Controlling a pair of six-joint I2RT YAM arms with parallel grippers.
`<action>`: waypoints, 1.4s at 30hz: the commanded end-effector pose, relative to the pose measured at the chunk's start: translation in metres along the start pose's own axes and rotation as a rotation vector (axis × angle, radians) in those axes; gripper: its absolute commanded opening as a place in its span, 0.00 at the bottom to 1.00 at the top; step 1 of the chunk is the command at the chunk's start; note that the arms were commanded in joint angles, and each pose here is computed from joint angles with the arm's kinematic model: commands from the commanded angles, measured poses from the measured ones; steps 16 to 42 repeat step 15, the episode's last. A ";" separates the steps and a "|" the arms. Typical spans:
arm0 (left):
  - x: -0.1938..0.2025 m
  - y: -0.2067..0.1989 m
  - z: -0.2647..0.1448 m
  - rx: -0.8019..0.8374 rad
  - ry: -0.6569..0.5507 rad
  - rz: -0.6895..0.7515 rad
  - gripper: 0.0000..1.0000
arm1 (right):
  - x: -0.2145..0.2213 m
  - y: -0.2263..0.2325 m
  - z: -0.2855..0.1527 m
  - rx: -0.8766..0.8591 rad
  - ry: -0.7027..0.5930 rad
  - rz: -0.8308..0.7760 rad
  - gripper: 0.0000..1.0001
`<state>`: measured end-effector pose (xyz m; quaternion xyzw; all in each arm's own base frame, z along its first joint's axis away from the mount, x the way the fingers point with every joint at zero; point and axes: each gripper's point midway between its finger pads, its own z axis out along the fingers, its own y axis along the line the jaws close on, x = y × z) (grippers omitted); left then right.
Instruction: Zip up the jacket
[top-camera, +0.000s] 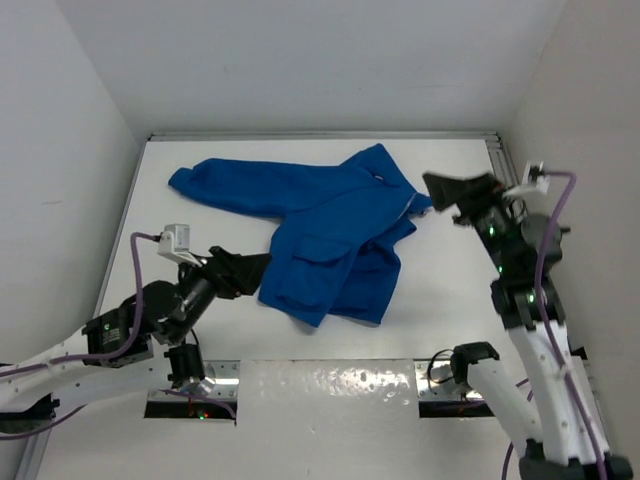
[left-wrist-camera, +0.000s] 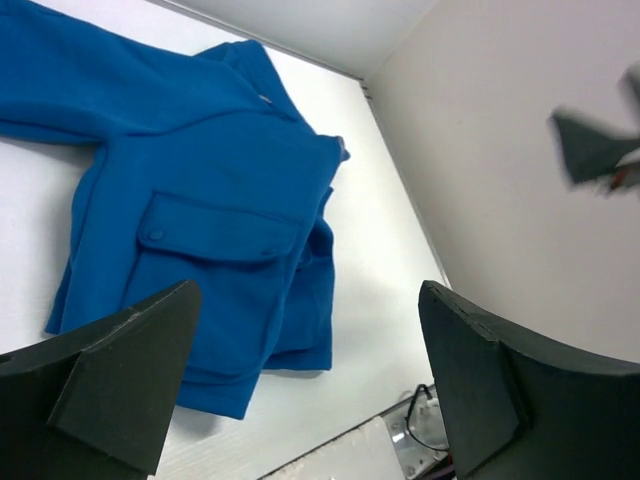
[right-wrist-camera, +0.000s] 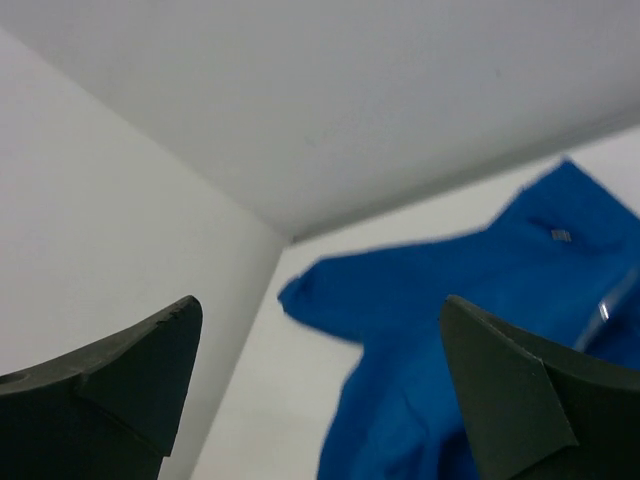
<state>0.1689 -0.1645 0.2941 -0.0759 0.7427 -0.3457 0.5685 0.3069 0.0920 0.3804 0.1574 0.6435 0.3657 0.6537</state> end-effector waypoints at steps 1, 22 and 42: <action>-0.006 -0.005 -0.012 0.062 0.004 -0.041 0.89 | 0.059 -0.021 -0.053 0.015 0.177 0.000 0.99; 0.005 -0.003 -0.020 0.154 0.003 -0.073 0.88 | 0.082 -0.059 -0.165 0.206 0.218 -0.146 0.99; 0.005 -0.003 -0.020 0.154 0.003 -0.073 0.88 | 0.082 -0.059 -0.165 0.206 0.218 -0.146 0.99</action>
